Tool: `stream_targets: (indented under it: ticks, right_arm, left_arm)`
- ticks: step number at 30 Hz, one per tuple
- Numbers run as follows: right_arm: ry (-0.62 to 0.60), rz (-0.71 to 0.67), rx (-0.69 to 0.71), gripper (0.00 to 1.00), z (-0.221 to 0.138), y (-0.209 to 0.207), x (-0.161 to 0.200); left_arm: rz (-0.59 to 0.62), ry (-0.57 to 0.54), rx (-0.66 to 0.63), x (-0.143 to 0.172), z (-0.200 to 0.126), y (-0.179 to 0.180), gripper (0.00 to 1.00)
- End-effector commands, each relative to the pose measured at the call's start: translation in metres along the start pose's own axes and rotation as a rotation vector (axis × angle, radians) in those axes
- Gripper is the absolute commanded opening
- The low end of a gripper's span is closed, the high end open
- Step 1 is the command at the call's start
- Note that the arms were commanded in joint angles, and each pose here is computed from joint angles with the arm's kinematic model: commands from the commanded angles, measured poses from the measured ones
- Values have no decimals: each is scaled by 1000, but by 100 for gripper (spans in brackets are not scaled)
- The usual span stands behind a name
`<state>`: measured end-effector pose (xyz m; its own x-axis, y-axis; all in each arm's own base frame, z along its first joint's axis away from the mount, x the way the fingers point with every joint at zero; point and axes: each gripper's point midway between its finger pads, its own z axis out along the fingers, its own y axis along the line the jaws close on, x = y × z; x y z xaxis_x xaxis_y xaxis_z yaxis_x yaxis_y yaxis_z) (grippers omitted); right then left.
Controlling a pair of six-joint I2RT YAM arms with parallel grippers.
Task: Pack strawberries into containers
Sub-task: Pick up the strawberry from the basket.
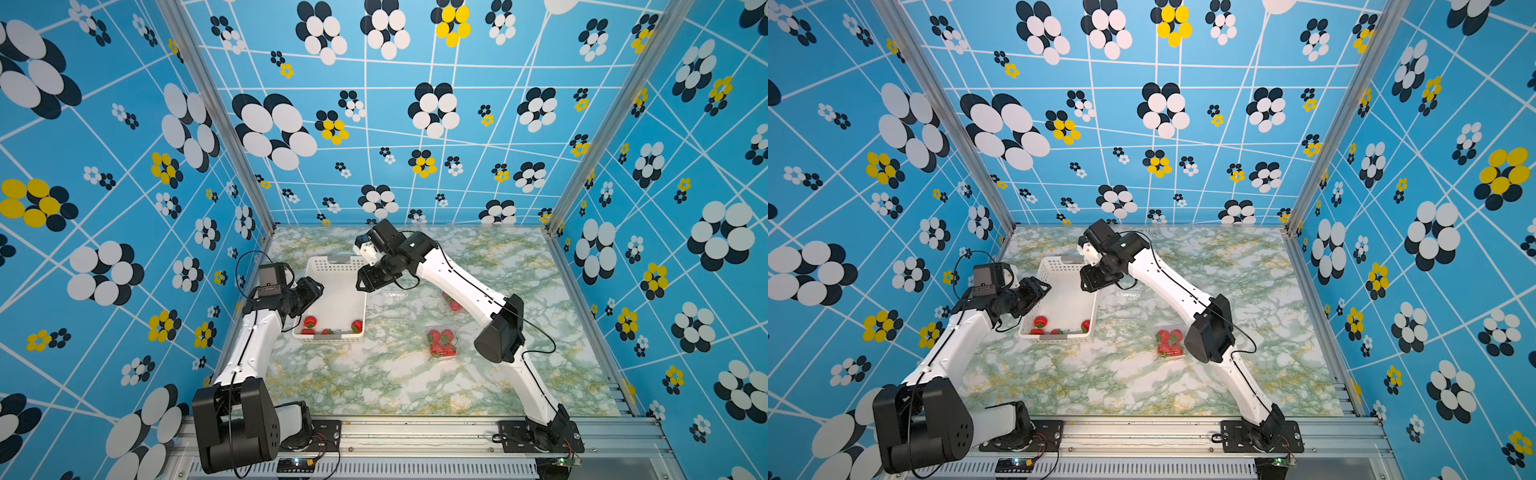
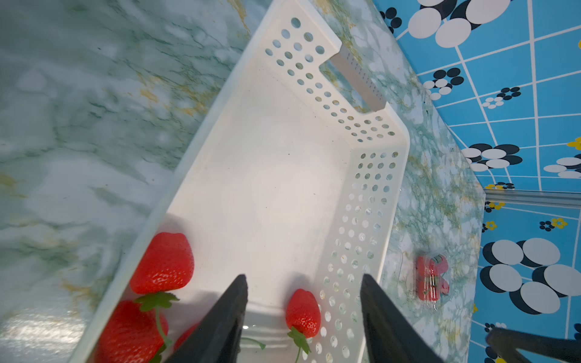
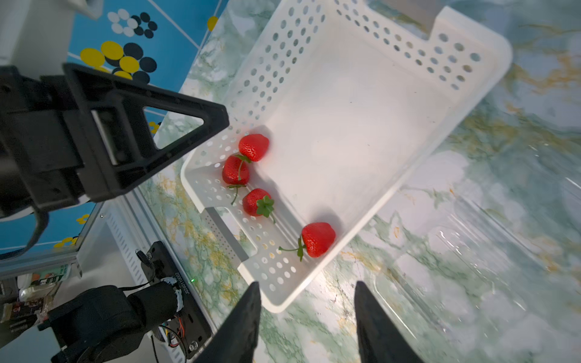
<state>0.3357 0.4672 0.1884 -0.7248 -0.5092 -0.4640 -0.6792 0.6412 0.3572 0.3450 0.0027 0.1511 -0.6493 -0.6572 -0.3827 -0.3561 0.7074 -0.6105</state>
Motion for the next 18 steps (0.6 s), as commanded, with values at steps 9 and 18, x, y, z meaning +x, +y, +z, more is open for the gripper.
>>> stream_targets:
  ticks: [9, 18]
  right_arm:
    - [169, -1, -91, 49, 77, 25, 42]
    - [42, -56, 119, 51, 43, 3, 15]
  left_arm:
    - [-69, -30, -29, -4, -18, 32, 59]
    - [64, 214, -73, 41, 5, -5, 55]
